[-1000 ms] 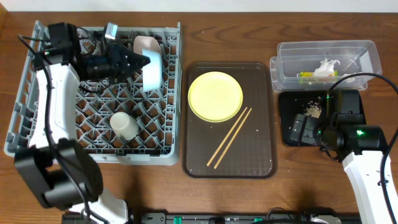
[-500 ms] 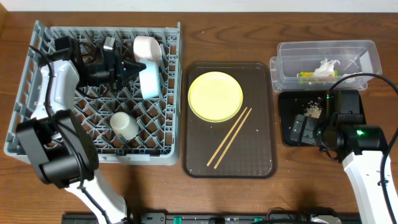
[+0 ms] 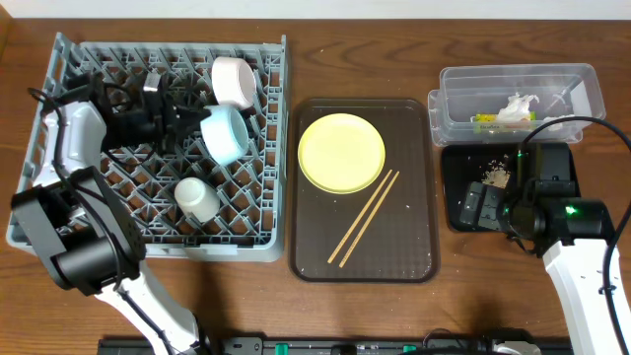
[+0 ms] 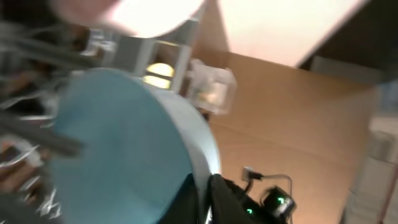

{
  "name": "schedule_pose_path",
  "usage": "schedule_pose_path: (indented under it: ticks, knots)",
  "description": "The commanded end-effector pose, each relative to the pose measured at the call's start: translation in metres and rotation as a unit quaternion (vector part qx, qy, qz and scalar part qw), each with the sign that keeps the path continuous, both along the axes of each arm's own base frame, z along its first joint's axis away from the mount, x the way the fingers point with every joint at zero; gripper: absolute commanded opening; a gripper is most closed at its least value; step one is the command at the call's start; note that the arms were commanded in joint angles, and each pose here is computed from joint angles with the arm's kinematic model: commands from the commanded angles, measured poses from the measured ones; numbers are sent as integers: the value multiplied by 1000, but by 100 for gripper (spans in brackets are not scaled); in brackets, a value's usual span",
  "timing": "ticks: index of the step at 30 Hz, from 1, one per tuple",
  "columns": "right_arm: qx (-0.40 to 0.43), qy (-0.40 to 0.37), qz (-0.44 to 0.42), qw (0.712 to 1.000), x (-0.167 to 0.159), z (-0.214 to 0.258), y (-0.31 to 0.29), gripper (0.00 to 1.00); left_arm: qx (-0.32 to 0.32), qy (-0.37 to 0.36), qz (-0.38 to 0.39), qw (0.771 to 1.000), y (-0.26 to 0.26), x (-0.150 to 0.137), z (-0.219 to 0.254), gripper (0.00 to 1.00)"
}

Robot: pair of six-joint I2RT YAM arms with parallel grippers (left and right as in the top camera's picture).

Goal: Sort waste into correct bins and load items into the dishwasher rack
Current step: 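Carry the blue bowl into the rack center and lower it, then open the left gripper and pull it back out of the rack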

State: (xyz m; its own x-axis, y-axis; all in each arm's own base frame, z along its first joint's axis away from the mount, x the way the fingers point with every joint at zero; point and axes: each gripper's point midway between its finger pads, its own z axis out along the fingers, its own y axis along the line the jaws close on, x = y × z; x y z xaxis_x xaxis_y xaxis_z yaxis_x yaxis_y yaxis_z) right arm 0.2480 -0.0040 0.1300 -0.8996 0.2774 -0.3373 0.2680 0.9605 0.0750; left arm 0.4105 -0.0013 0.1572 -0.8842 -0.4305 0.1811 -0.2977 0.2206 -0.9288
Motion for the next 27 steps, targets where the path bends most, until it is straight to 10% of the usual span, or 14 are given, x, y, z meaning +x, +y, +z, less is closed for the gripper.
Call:
schedule_pose_path:
  ticks: [1, 5, 16, 27]
  knots:
    - [-2, -3, -5, 1000, 1, 2, -4, 99, 82, 80, 3, 993, 19, -16, -49, 39]
    - [-2, -3, -5, 1000, 1, 2, -4, 99, 90, 86, 7, 992, 24, -17, -52, 80]
    - [-2, -3, -5, 1000, 1, 2, -4, 99, 106, 55, 11, 993, 26, -15, -29, 86]
    - [-2, -4, -5, 1000, 2, 2, -4, 99, 305, -49, 39, 950, 47, -24, 42, 86]
